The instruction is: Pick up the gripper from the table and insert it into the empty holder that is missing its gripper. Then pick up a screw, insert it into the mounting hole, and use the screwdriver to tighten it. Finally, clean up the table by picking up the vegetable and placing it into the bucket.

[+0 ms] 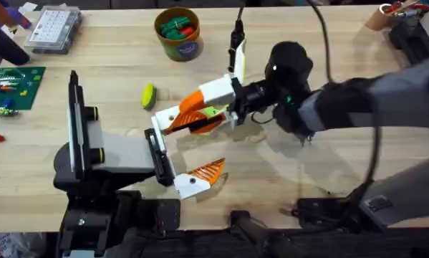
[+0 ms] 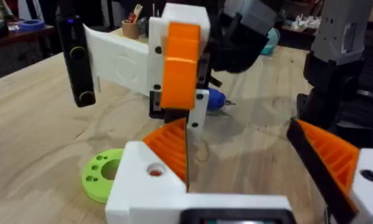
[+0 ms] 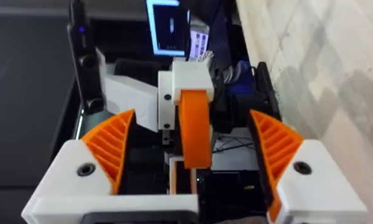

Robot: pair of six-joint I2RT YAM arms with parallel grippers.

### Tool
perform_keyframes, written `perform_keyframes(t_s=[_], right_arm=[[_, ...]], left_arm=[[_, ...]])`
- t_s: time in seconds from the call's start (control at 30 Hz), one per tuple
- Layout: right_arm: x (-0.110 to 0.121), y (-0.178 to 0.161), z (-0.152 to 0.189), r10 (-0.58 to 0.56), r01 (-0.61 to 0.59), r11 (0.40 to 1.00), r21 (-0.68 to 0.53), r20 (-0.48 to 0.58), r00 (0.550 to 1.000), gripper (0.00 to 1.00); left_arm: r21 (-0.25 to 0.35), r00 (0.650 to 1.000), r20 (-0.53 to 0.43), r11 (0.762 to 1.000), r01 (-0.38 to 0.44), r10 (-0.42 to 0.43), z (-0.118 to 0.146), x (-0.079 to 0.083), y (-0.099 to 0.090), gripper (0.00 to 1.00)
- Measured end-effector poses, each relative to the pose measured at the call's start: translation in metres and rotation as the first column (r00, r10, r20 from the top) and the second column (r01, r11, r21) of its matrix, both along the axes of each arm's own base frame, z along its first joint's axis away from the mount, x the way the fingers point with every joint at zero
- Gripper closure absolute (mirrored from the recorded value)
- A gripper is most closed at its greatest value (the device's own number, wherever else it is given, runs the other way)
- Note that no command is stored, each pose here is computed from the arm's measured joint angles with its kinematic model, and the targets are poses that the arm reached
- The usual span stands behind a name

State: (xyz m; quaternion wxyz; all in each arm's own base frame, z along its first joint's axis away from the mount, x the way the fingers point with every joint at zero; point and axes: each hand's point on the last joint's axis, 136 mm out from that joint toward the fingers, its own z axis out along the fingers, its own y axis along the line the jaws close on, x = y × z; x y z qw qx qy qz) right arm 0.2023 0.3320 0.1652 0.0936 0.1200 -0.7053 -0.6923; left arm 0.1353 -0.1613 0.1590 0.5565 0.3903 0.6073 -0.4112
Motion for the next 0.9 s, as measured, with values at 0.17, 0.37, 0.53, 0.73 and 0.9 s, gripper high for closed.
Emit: perform_keyframes(t_s=[0.17, 0.37, 0.53, 0.73, 0.9], right_arm=[[0.006, -0.019, 0.001, -0.053, 0.051, 0.996, -0.077, -0.020, 0.998, 0.013], [0.015, -0.054, 0.013, -0.138, 0.146, 0.984, -0.103, 0.085, 0.987, 0.013], [0.029, -0.084, 0.039, -0.225, 0.244, 0.969, -0.040, 0.263, 0.938, 0.013], [0.034, -0.106, 0.046, -0.251, 0.279, 0.959, -0.045, 0.315, 0.915, 0.013], [0.030, -0.117, 0.026, -0.246, 0.317, 0.922, -0.222, 0.295, 0.923, 0.013]], left_arm=[[0.000, 1.000, 0.000, 1.000, 0.004, -0.004, 0.000, -0.001, 0.000, 0.015], [0.000, 1.000, 0.000, 1.000, 0.010, -0.010, 0.000, -0.002, -0.001, 0.015], [0.000, 1.000, 0.000, 1.000, 0.011, -0.011, 0.000, -0.002, -0.001, 0.015], [0.000, 1.000, 0.000, 1.000, 0.011, -0.011, 0.000, -0.002, -0.001, 0.015], [-0.001, 1.000, -0.001, 1.000, 0.014, -0.014, 0.000, -0.002, -0.001, 0.015]])
